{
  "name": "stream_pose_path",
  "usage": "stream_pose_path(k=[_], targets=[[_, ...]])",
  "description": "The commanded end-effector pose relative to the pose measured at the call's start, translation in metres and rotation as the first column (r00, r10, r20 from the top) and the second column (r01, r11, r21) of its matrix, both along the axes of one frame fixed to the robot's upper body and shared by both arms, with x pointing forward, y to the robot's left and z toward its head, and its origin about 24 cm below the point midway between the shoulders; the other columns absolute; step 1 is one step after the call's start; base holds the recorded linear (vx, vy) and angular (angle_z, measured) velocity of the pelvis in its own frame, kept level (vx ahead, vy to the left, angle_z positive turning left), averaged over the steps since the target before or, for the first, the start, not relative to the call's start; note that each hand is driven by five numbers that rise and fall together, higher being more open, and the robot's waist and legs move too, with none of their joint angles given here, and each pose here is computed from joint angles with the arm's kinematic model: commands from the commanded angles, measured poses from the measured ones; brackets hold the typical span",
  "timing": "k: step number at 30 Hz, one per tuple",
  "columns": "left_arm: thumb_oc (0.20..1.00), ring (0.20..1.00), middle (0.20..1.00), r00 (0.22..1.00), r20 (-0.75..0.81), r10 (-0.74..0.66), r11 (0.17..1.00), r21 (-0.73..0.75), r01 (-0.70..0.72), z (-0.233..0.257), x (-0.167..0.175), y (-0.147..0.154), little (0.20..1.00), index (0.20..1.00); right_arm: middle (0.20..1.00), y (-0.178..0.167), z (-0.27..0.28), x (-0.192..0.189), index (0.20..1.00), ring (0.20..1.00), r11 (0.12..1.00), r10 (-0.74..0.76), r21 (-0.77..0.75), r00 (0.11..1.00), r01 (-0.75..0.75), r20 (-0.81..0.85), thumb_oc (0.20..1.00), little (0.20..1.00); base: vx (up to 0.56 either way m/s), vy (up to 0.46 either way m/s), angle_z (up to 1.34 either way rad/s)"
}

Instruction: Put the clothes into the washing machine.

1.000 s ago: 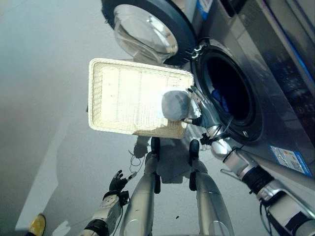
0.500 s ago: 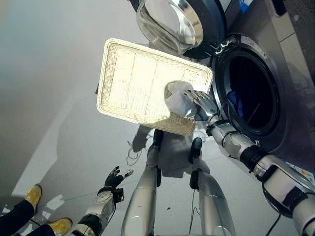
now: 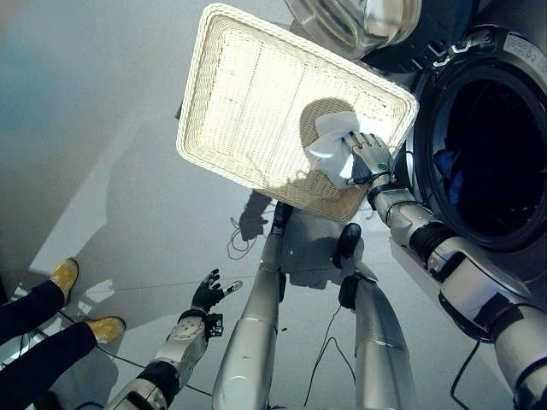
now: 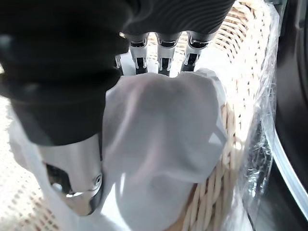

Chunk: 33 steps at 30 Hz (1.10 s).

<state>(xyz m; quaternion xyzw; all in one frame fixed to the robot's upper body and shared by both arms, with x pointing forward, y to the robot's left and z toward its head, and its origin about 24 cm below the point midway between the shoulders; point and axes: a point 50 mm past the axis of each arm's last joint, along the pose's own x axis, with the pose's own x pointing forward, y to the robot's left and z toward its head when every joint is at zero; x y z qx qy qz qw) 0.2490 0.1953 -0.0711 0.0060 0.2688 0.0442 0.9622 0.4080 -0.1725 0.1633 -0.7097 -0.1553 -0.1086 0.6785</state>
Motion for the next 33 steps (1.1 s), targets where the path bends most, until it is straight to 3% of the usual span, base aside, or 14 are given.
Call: stream_pose_path(k=[1,11,12,13,14,24,29,32,33], targets=[[1.000,1.000,1.000,0.999,0.028,-0.016,1.000,-0.009,0.016,0.004,0.003,-0.010,1.000,1.000,1.000,-0.031,0.011,0.003,1.000,1.000,0.983,-0.162,-0.093,0.986,0.157,-0.043,1.000,1.000,0.00,0.000,0.00],[1.000,1.000,1.000,0.996,0.083,-0.036,0.999,-0.024,0.038,0.017,0.010,-0.016,1.000,1.000,1.000,-0.050,0.003,0.006,1.000,1.000,0.889,-0.428,-0.327,0.836,0.321,-0.342,1.000,1.000,0.01,-0.019,-0.03],[1.000,1.000,1.000,0.995,0.091,-0.040,0.999,-0.026,0.042,0.019,0.011,-0.016,1.000,1.000,0.805,-0.051,0.000,0.005,0.805,0.805,0.878,-0.448,-0.357,0.810,0.319,-0.378,0.805,0.805,0.00,0.000,0.00],[1.000,1.000,1.000,0.995,0.095,-0.042,0.999,-0.027,0.044,0.020,0.012,-0.017,1.000,1.000,0.457,-0.051,-0.001,0.005,0.457,0.457,0.869,-0.465,-0.374,0.791,0.323,-0.397,0.457,0.457,0.02,-0.026,-0.03],[1.000,1.000,1.000,0.994,0.102,-0.043,0.998,-0.036,0.047,0.023,0.013,-0.018,1.000,1.000,0.200,-0.052,-0.006,0.004,0.200,0.200,0.862,-0.479,-0.392,0.766,0.320,-0.428,0.200,0.200,0.00,0.000,0.00],[1.000,1.000,1.000,0.992,0.116,-0.046,0.996,-0.066,0.054,0.028,0.017,-0.021,1.000,1.000,0.200,-0.046,0.003,0.008,0.200,0.200,0.908,-0.401,-0.287,0.833,0.305,-0.382,0.200,0.200,0.01,-0.025,0.03],[1.000,1.000,1.000,0.994,0.103,-0.033,0.997,-0.071,0.040,0.026,0.014,-0.019,1.000,1.000,0.200,-0.045,0.016,0.010,0.200,0.200,0.950,-0.311,-0.128,0.900,0.285,-0.306,0.200,0.200,-0.01,-0.004,0.07],[1.000,1.000,1.000,0.996,0.092,-0.015,0.996,-0.085,0.023,0.024,0.012,-0.016,1.000,1.000,0.200,-0.041,0.018,0.010,0.200,0.200,0.961,-0.202,0.122,0.932,0.247,-0.300,0.200,0.200,0.00,0.000,0.00],[1.000,1.000,1.000,0.996,0.089,-0.006,0.996,-0.088,0.013,0.023,0.011,-0.014,1.000,1.000,0.200,-0.038,0.017,0.010,0.200,0.200,0.913,-0.111,0.343,0.945,0.219,-0.309,0.200,0.200,-0.02,0.030,-0.02]])
